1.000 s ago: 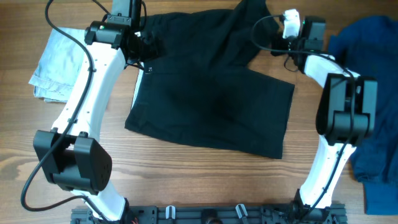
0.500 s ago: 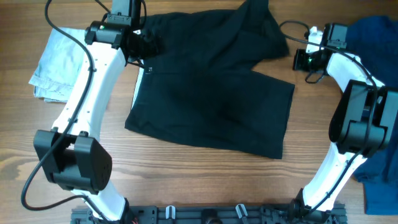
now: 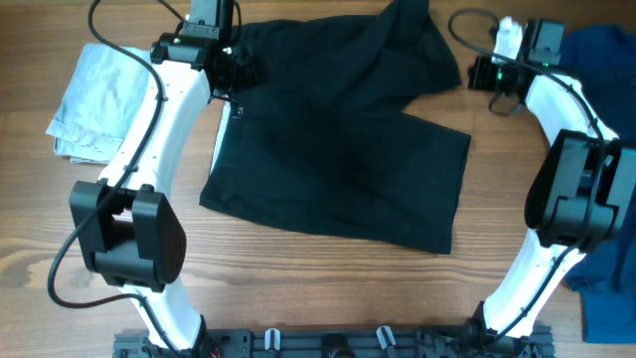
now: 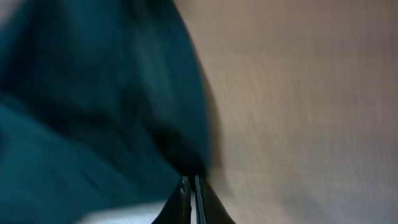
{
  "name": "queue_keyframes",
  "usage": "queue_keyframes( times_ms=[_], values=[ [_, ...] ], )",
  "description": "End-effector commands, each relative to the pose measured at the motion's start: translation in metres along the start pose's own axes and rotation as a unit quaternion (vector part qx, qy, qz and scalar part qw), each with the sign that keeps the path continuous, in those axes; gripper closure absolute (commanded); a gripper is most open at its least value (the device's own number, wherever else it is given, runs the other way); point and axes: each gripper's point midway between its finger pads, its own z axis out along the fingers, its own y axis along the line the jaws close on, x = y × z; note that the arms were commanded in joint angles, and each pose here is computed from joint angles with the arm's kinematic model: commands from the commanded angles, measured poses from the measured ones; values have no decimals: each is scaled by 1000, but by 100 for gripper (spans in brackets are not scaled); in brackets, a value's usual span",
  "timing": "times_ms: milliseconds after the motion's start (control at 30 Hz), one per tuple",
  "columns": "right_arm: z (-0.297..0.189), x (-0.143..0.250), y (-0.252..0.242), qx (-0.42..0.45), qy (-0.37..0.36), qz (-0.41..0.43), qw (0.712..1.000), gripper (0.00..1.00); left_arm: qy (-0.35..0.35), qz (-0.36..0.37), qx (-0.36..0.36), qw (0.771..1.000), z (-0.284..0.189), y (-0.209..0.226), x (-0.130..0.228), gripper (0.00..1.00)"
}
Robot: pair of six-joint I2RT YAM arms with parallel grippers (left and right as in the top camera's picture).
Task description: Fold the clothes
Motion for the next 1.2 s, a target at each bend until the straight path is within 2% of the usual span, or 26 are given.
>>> queue_keyframes(
  times_ms=[0,167,400,567,767,867,1167],
  values=[
    [-9,-44,58,-56,-66,-44,995,96,-10,-6,-2,1000,1,1,-4,0],
    [17,-55,76,-16,-99,-82,992,96,-13,-5,-1,1000,1,0,-6,0],
    [66,-30,81,2,-90,-100,991,96,-2,-5,-7,1000,12,2,-2,0],
    [72,-1,62,34,-34,-89,995,96,-4,-5,-6,1000,13,2,-3,0],
    [80,53,43,64,61,-100,991,96,-9,-5,-4,1000,13,1,-5,0],
    [72,74,23,107,105,-63,987,96,-11,-5,-8,1000,13,2,-6,0],
    [44,127,-10,138,211,38,967,96,-16,-5,-18,1000,13,6,-8,0]
  ],
)
